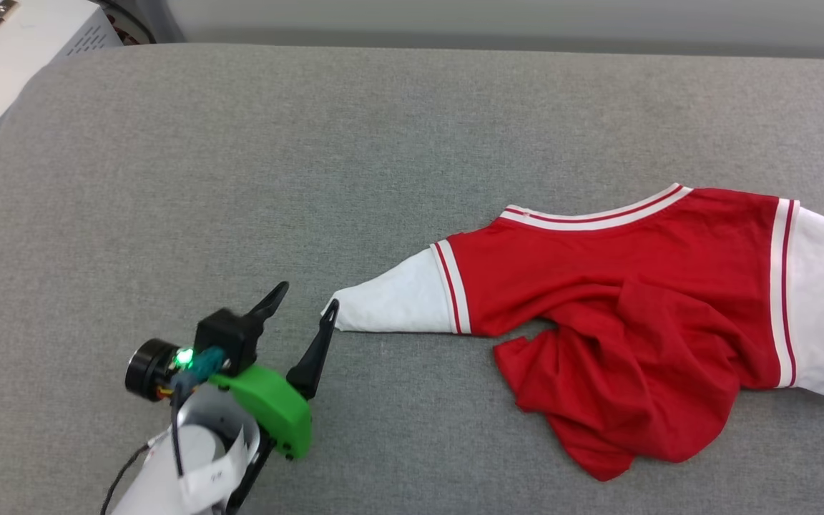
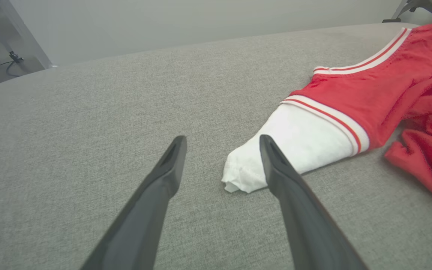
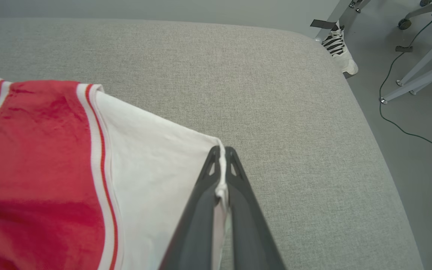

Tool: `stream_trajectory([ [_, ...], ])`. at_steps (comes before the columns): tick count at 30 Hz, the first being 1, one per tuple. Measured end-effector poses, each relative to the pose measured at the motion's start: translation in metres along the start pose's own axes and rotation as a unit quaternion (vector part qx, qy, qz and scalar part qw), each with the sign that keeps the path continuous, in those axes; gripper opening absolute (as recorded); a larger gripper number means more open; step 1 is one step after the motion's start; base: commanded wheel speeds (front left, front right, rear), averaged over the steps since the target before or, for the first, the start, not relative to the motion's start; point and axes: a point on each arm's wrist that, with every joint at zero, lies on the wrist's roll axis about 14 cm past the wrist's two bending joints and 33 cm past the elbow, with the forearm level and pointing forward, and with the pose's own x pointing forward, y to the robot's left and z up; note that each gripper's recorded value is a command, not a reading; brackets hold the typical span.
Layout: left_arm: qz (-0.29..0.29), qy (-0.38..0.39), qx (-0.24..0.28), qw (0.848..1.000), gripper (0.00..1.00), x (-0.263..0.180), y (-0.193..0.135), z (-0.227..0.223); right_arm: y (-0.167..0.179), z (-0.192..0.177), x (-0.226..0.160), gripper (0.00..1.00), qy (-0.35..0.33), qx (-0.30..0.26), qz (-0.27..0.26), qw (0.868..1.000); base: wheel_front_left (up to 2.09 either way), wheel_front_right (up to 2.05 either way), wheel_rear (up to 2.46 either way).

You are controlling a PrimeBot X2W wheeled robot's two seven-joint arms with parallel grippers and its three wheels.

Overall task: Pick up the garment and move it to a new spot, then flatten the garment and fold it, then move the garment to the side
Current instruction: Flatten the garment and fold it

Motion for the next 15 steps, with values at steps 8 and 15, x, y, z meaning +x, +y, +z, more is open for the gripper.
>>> stream_trajectory([
  [8,-0.028,0.142,0.003,0.989,1.0,0.029,-0.004,-0.028,0.003,-0.01,0.003,0.0,0.012,0.004,0.0,1.0,0.0,0.0,0.0],
  [15,-0.042,0.253,0.024,0.966,1.0,0.033,-0.013,-0.058,0.01,-0.021,0.008,0.0,0.027,0.005,0.006,1.0,0.0,0.0,0.0],
])
